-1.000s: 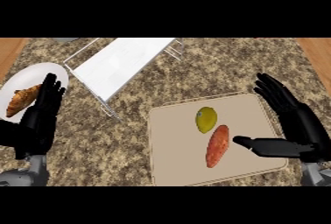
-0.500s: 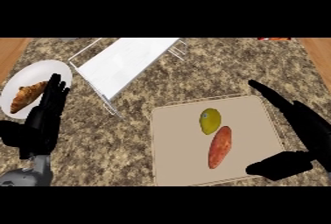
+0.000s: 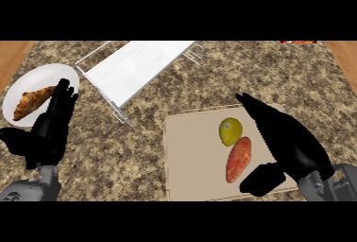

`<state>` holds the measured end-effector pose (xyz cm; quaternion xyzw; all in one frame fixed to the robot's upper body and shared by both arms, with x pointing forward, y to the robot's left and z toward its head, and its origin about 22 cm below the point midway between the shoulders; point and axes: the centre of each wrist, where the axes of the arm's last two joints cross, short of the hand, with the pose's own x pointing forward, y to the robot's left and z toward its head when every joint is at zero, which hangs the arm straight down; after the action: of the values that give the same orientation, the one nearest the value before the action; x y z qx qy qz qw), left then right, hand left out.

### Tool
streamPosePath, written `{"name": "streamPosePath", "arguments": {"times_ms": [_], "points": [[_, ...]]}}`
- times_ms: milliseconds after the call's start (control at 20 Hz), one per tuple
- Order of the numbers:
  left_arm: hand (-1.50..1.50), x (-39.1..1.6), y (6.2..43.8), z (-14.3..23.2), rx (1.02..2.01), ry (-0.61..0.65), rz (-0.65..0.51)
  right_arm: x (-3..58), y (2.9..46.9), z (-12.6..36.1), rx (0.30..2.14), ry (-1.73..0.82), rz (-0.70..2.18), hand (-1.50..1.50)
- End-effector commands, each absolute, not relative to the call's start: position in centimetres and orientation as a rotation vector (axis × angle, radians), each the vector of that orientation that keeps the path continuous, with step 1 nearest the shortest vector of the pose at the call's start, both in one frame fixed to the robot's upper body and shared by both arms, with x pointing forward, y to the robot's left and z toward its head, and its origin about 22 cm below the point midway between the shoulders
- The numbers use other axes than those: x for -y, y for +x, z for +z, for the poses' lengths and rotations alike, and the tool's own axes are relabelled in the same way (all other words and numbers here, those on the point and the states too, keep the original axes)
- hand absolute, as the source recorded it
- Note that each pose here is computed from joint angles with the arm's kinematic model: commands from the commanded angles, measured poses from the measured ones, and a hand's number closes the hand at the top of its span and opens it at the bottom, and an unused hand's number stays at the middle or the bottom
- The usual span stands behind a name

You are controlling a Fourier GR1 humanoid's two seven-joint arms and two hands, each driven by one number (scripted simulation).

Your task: Pick the sweet potato from the tray and place it in the tiered shelf

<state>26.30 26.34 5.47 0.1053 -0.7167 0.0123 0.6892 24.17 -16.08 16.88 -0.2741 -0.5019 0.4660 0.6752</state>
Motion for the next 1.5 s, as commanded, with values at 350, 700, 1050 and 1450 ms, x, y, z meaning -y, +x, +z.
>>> {"name": "streamPosePath", "arguments": {"times_ms": [350,700,1050,1450], "points": [[0.0,-26.2,26.0,5.7,1.611,0.239,0.025,13.7,26.5,12.8,0.769,-0.869,1.171,-1.5],[0.0,-27.4,25.7,5.9,1.603,0.254,0.03,12.9,24.5,10.4,0.793,-0.855,1.126,-1.5],[0.0,-27.8,25.7,5.9,1.594,0.245,0.036,13.5,25.9,7.8,0.812,-0.838,1.138,-1.5],[0.0,-26.1,26.0,6.6,1.598,0.257,0.031,14.3,26.3,5.8,0.819,-0.833,1.123,-1.5]]}}
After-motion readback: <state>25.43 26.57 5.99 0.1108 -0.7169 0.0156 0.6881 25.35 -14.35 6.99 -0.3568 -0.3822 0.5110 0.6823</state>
